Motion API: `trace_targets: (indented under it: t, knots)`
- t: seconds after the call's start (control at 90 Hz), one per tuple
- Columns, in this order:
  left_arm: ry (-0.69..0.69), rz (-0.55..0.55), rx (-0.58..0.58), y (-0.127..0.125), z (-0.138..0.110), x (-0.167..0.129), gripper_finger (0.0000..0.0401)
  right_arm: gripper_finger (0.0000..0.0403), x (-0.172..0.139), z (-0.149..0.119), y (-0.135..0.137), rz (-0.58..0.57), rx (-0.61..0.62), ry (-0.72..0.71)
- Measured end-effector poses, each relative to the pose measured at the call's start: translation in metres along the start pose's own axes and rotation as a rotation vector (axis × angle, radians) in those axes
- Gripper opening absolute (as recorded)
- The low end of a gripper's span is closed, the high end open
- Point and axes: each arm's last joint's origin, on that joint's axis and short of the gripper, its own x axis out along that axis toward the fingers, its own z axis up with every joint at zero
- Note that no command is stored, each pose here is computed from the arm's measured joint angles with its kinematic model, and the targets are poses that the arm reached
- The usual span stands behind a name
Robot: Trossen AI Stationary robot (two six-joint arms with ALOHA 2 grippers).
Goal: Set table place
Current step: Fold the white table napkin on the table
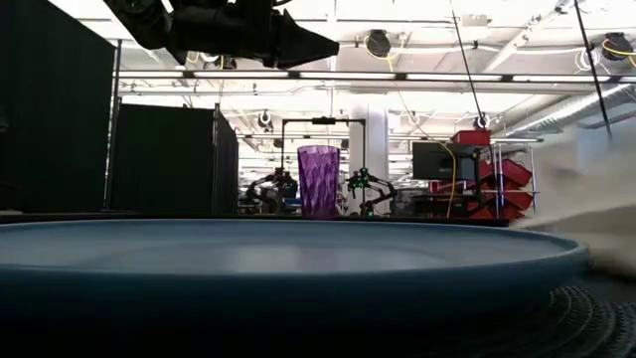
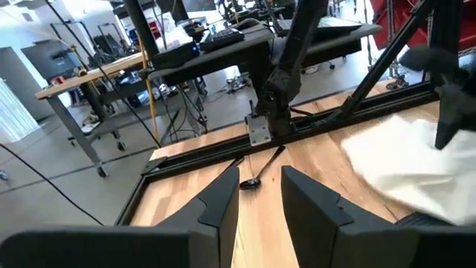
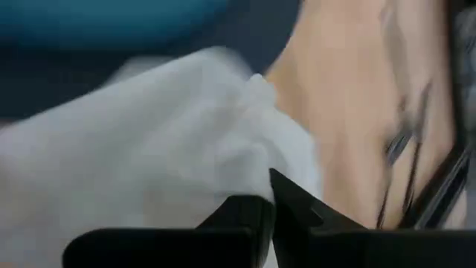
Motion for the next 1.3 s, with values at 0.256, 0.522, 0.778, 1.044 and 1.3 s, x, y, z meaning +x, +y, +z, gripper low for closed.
trace_targets:
  t: [0.256, 0.522, 0.778, 1.044, 1.3]
  knots:
    - [0.036, -0.011, 0.013, 0.000, 0.002, -0.006, 0.0086, 0.0000, -0.025, 0.049, -0.086, -0.044, 0.070, -0.316]
    - [0.055, -0.019, 0.029, 0.001, 0.008, -0.015, 0.0086, 0.0000, -0.025, 0.083, -0.176, -0.223, 0.117, -0.445]
    - [0.094, -0.004, 0.010, 0.000, 0.004, -0.014, 0.0086, 0.0000, -0.004, 0.114, -0.200, -0.274, 0.026, -0.394]
    - [0.130, -0.011, -0.070, -0.002, -0.003, -0.010, 0.0086, 0.0000, 0.018, 0.152, -0.217, -0.146, -0.031, -0.396]
    - [0.272, 0.020, -0.051, -0.011, -0.014, -0.012, 0.0086, 0.0000, 0.018, 0.164, -0.237, -0.008, -0.014, -0.452]
